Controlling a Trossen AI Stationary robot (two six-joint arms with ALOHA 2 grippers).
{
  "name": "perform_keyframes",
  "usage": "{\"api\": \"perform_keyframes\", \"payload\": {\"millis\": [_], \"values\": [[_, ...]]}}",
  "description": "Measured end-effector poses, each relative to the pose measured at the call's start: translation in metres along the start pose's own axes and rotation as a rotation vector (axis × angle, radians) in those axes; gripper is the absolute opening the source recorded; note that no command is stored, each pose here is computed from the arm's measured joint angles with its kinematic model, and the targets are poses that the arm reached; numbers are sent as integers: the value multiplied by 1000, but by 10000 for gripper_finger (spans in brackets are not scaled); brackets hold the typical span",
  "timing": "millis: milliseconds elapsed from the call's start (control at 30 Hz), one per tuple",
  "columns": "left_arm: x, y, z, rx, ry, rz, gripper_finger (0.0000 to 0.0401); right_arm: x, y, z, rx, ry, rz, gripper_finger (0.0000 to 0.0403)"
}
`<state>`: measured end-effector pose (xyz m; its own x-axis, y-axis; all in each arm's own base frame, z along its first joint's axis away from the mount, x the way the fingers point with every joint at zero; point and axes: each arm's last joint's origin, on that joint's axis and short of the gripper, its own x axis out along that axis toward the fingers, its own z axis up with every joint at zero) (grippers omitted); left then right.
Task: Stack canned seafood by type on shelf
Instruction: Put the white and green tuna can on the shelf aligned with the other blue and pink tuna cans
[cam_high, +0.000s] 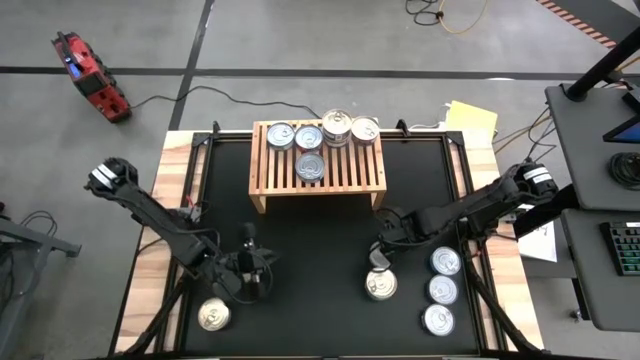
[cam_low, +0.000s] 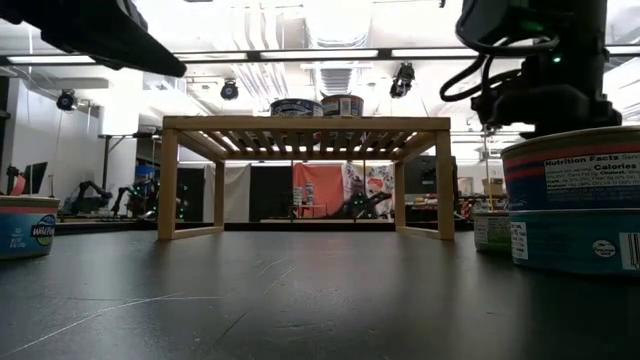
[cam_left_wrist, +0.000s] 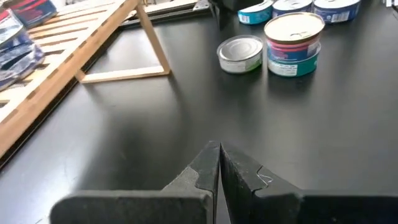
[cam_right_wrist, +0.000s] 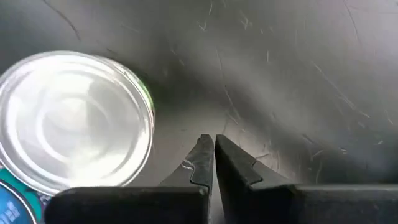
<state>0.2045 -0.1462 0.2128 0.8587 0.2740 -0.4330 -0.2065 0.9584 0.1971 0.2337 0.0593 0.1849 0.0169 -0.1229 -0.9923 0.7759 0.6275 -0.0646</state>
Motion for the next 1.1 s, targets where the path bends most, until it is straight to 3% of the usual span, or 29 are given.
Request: {"api": "perform_keyframes", "payload": {"millis": [367, 600, 767, 1000, 1100], "values": [[21, -17, -9, 57, -8, 6, 0, 12, 8, -5, -22, -68, 89, 9], [34, -21, -15, 57, 8, 30, 0, 20, 4, -7, 10, -77, 75, 9], [41, -24, -20, 69, 20, 42, 0, 19, 17, -2, -14, -136, 213, 9], [44, -28, -16, 116, -25, 28, 0, 9, 40, 10, -146, -293, 454, 9], [45, -29, -13, 123, -48, 11, 0, 4, 43, 12, -189, -331, 490, 9]]}}
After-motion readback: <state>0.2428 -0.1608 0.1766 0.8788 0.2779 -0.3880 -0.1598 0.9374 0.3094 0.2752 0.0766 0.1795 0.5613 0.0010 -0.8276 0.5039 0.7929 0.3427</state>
